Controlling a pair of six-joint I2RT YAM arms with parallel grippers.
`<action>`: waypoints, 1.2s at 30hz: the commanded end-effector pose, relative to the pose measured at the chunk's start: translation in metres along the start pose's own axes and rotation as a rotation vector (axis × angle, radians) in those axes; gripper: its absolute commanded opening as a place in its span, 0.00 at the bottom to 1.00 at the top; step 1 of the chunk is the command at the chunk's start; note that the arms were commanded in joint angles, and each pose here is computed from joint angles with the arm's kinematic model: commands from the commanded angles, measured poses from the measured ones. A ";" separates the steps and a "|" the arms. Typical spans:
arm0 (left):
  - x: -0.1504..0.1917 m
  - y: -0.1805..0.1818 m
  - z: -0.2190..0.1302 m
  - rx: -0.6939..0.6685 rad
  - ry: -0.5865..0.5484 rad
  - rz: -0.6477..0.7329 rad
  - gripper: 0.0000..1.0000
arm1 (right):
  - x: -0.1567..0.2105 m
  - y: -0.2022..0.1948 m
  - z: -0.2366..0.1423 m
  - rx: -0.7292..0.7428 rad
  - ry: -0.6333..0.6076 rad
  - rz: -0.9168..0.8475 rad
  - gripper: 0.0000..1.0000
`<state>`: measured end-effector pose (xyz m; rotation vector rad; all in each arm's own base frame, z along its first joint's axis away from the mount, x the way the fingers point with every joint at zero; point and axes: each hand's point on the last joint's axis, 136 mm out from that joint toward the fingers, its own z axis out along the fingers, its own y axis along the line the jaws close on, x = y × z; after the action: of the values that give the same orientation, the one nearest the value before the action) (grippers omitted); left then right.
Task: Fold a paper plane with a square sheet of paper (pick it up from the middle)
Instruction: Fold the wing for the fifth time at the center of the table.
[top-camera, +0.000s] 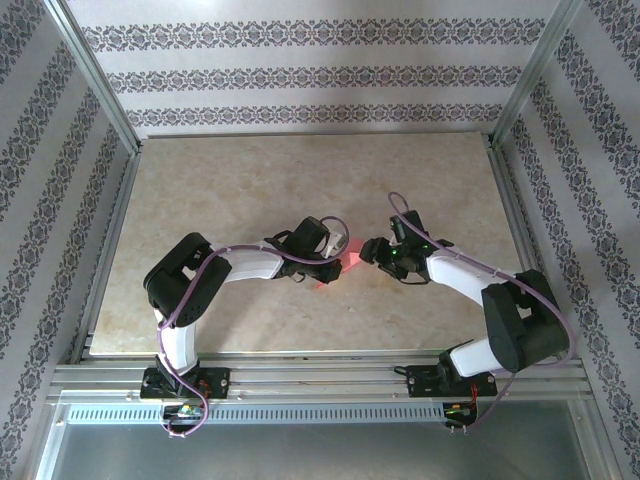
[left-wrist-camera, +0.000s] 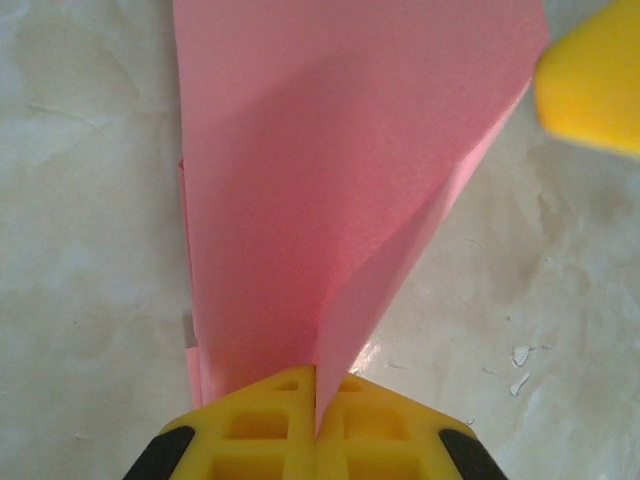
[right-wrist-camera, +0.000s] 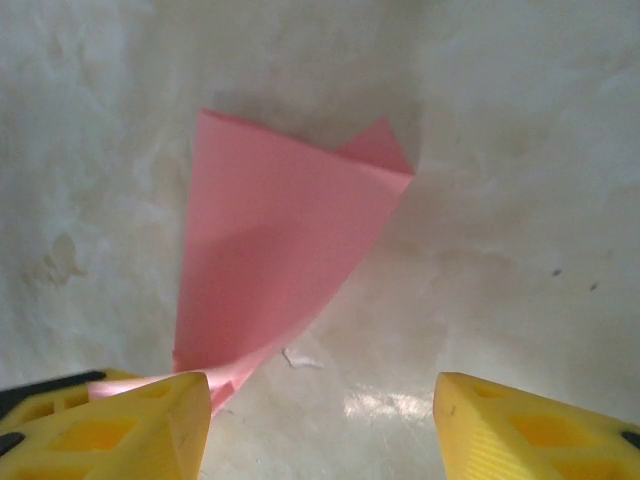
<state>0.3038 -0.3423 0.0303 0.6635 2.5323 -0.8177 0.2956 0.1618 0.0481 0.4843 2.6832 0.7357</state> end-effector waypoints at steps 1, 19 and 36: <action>0.007 0.006 0.004 -0.007 0.043 -0.048 0.06 | 0.004 0.001 0.003 0.042 0.010 -0.065 0.62; 0.012 0.008 0.006 -0.009 0.061 -0.058 0.10 | 0.011 0.004 0.031 0.081 0.068 -0.016 0.75; 0.016 0.018 0.009 -0.057 0.091 -0.203 0.09 | 0.009 0.025 0.004 -0.049 -0.010 0.126 0.71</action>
<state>0.3026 -0.3410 0.0218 0.5233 2.6411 -0.8294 0.2934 0.1855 0.0535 0.5648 2.6578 0.8361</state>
